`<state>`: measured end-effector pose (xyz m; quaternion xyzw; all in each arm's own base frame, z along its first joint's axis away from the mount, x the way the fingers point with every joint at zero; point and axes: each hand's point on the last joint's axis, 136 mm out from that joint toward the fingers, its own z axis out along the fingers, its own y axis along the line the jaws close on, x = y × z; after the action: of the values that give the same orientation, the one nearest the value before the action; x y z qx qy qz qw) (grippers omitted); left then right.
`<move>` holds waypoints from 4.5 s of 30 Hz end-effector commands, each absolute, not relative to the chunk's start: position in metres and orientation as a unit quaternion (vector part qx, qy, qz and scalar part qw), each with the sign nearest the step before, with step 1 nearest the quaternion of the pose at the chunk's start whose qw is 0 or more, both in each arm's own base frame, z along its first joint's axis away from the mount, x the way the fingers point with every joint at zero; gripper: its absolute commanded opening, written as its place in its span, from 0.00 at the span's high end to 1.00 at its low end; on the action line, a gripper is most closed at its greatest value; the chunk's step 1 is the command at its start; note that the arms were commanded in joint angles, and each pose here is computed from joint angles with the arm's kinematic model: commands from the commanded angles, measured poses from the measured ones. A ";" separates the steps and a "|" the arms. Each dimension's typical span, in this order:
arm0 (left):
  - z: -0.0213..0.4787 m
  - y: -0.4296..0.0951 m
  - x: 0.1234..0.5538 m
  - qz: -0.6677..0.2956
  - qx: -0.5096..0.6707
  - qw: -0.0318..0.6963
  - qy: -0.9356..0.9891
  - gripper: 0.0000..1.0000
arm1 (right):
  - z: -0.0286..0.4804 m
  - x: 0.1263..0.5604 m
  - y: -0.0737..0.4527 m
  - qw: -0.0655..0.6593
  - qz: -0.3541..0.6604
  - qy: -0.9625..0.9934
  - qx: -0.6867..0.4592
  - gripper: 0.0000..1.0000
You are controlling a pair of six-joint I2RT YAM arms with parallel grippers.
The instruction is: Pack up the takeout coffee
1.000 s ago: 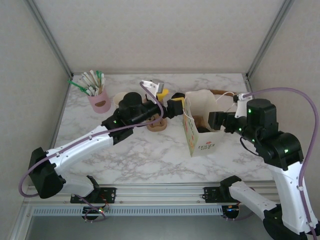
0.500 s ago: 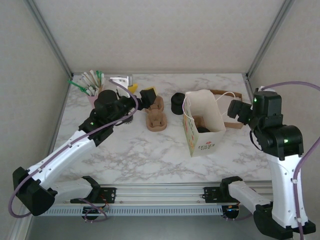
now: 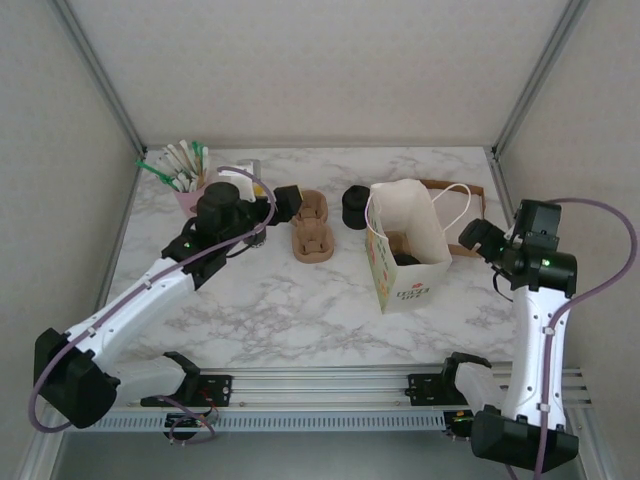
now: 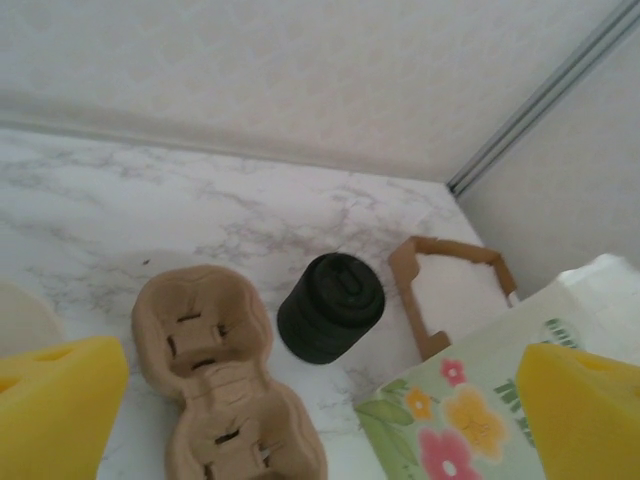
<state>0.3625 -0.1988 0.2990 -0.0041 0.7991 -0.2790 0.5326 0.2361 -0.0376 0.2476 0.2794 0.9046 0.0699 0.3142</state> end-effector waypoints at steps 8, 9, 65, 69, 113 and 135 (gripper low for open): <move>0.317 -0.143 0.395 -0.194 -0.053 0.537 0.819 0.00 | 0.242 0.255 -0.031 0.327 0.128 0.890 0.290 0.01; 0.322 -0.134 0.398 -0.189 -0.062 0.540 0.818 0.00 | 0.237 0.256 -0.032 0.321 0.128 0.891 0.296 0.01; 0.272 0.129 0.483 -0.034 -0.324 0.520 0.789 0.58 | 0.198 0.285 -0.020 0.291 0.191 0.882 0.318 0.01; 0.270 0.128 0.482 -0.032 -0.324 0.518 0.791 0.68 | 0.198 0.286 -0.019 0.291 0.194 0.881 0.317 0.01; 0.527 -0.004 0.404 -0.208 -0.146 0.668 0.699 0.87 | 0.205 0.280 -0.015 0.297 0.204 0.877 0.317 0.01; 0.506 -0.319 0.369 -0.432 0.185 0.518 0.714 0.87 | 0.210 0.261 -0.018 0.307 0.182 0.876 0.324 0.01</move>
<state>0.3873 -0.2969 0.4918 0.1405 0.7315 -0.4219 0.5168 0.2658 -0.0143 0.2112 0.3122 0.8781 0.1914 0.3079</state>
